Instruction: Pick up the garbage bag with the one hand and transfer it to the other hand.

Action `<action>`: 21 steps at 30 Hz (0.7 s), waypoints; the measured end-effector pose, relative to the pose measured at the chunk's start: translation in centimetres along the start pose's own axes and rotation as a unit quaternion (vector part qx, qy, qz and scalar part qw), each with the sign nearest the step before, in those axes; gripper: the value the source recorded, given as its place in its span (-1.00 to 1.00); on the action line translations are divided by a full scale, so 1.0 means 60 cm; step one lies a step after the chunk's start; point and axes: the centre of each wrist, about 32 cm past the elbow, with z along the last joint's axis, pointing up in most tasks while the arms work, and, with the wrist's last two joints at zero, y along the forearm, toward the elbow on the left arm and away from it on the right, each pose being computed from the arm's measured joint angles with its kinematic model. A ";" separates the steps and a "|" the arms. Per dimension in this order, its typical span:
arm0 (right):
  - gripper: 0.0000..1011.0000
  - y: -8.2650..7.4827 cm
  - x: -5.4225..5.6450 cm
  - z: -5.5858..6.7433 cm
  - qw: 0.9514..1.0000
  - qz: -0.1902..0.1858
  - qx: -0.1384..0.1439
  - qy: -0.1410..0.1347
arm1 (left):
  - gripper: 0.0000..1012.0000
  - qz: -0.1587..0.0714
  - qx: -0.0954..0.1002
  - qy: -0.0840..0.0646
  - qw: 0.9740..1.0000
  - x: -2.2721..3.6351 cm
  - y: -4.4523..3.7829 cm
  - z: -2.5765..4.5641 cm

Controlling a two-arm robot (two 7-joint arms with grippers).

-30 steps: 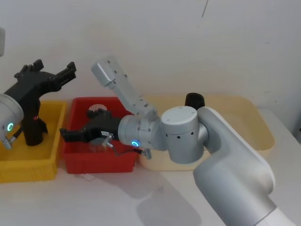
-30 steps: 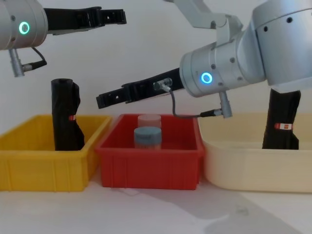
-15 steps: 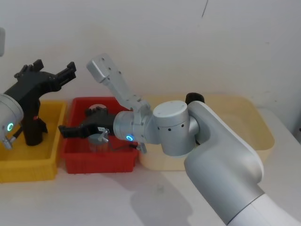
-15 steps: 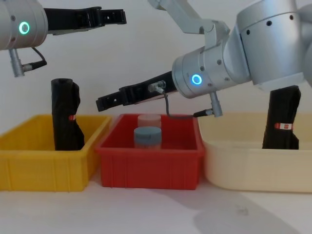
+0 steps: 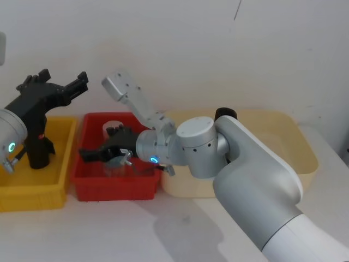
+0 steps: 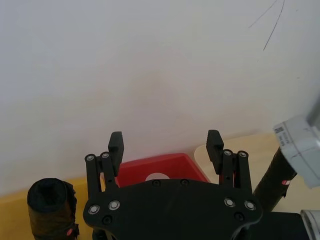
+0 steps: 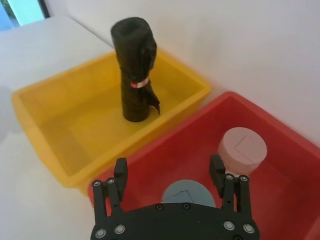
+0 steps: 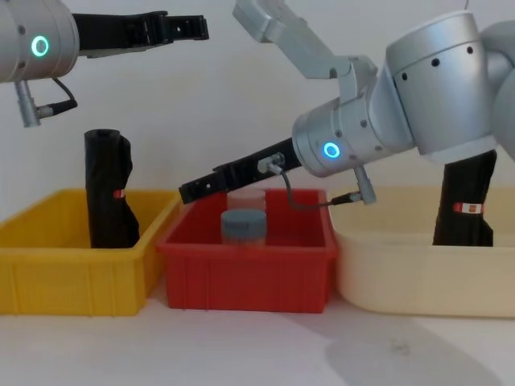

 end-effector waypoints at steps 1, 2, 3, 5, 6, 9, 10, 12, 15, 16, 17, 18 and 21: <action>0.99 0.001 0.001 -0.001 1.000 -0.001 -0.001 -0.001 | 0.98 0.000 0.000 0.000 1.000 0.0000 0.000 0.000; 0.99 0.002 0.004 -0.004 1.000 -0.004 -0.003 -0.003 | 0.98 0.000 0.000 0.000 1.000 0.0000 0.000 0.000; 0.99 0.003 0.006 -0.006 1.000 -0.005 -0.004 -0.004 | 0.98 0.000 0.000 0.000 1.000 0.0000 0.000 0.000; 0.99 0.005 0.010 -0.010 1.000 -0.008 -0.007 -0.005 | 0.98 0.000 0.000 0.000 1.000 0.0001 0.000 0.000; 0.99 0.005 0.010 -0.010 1.000 -0.008 -0.007 -0.005 | 0.98 0.000 0.000 0.000 1.000 0.0001 0.000 0.000; 0.99 0.007 0.015 -0.016 1.000 -0.011 -0.013 -0.005 | 0.98 0.000 0.000 0.000 1.000 0.0000 0.000 0.000; 0.99 0.008 0.017 -0.018 1.000 -0.013 -0.015 -0.005 | 0.98 0.000 0.000 0.000 1.000 0.0000 0.000 0.000; 0.99 0.008 0.019 -0.022 1.000 -0.014 -0.019 -0.004 | 0.98 0.000 0.000 0.000 1.000 0.0000 0.000 0.000; 0.99 0.008 0.021 -0.025 1.000 -0.013 -0.022 -0.002 | 0.98 0.000 0.000 0.000 1.000 0.0000 0.000 0.000; 0.99 0.008 0.022 -0.026 1.000 -0.013 -0.023 -0.002 | 0.98 0.000 0.000 0.000 1.000 0.0000 0.000 0.000; 0.99 0.008 0.023 -0.027 1.000 -0.013 -0.024 -0.001 | 0.98 0.000 0.000 0.000 1.000 0.0000 0.000 0.000; 0.99 0.008 0.024 -0.028 1.000 -0.013 -0.025 0.000 | 0.98 0.000 0.000 0.000 1.000 0.0000 0.000 0.000; 0.99 0.008 0.026 -0.031 0.999 -0.011 -0.030 0.003 | 0.98 0.000 0.000 0.000 1.000 0.0000 0.000 0.000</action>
